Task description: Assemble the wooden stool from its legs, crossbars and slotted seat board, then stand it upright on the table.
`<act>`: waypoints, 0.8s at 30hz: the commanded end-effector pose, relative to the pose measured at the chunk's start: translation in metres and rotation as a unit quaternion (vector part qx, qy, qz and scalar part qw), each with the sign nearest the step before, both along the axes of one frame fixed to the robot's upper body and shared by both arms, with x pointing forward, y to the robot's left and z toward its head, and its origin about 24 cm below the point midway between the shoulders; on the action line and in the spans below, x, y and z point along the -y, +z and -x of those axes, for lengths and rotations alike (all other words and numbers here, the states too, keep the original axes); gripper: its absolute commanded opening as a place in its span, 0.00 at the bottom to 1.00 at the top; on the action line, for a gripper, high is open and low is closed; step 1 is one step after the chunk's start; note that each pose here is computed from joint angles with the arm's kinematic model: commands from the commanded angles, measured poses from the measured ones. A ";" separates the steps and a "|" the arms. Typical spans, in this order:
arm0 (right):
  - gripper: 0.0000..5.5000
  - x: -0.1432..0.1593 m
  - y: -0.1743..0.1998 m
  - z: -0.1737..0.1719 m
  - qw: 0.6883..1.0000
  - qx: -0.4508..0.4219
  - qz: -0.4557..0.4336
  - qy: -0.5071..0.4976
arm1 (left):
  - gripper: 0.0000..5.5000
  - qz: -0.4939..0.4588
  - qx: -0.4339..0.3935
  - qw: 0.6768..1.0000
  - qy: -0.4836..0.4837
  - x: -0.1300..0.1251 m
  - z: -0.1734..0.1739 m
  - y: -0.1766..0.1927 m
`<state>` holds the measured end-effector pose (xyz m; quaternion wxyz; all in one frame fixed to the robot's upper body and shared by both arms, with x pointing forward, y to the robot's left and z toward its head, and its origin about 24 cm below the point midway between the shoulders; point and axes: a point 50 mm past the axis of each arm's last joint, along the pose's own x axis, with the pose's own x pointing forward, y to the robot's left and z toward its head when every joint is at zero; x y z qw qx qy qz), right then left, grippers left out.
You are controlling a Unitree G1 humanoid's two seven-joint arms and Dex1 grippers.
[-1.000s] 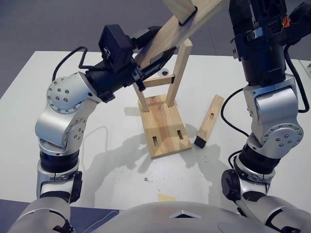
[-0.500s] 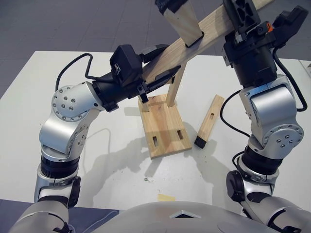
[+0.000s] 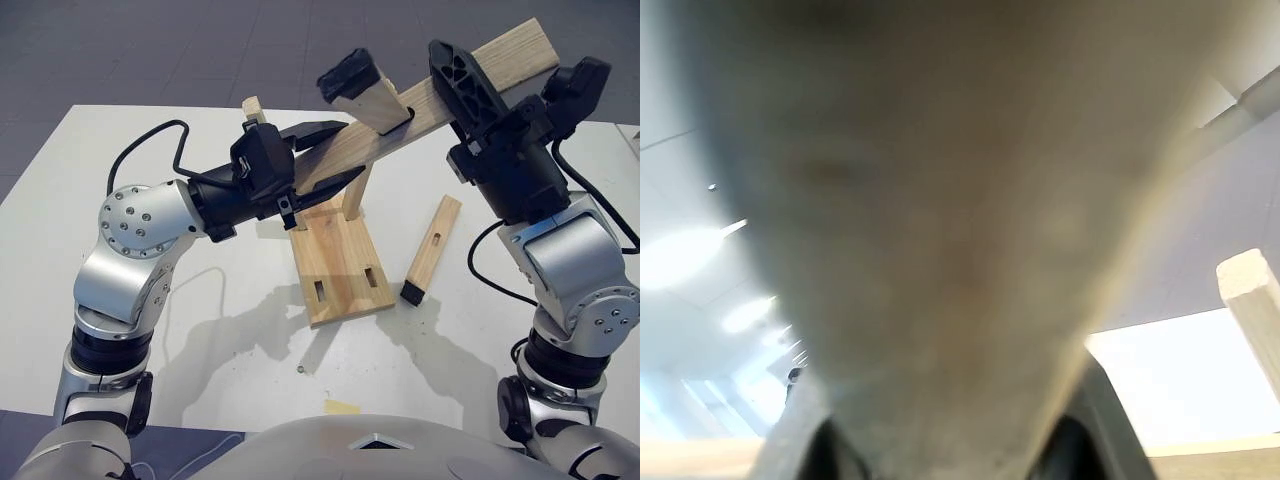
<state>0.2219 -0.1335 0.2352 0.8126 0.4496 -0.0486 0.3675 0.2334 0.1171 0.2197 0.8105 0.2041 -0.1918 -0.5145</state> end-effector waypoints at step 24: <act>0.18 0.087 -0.134 0.069 0.959 -0.236 0.069 -0.140 | 0.89 0.323 -0.032 0.919 0.223 -0.086 -0.026 0.077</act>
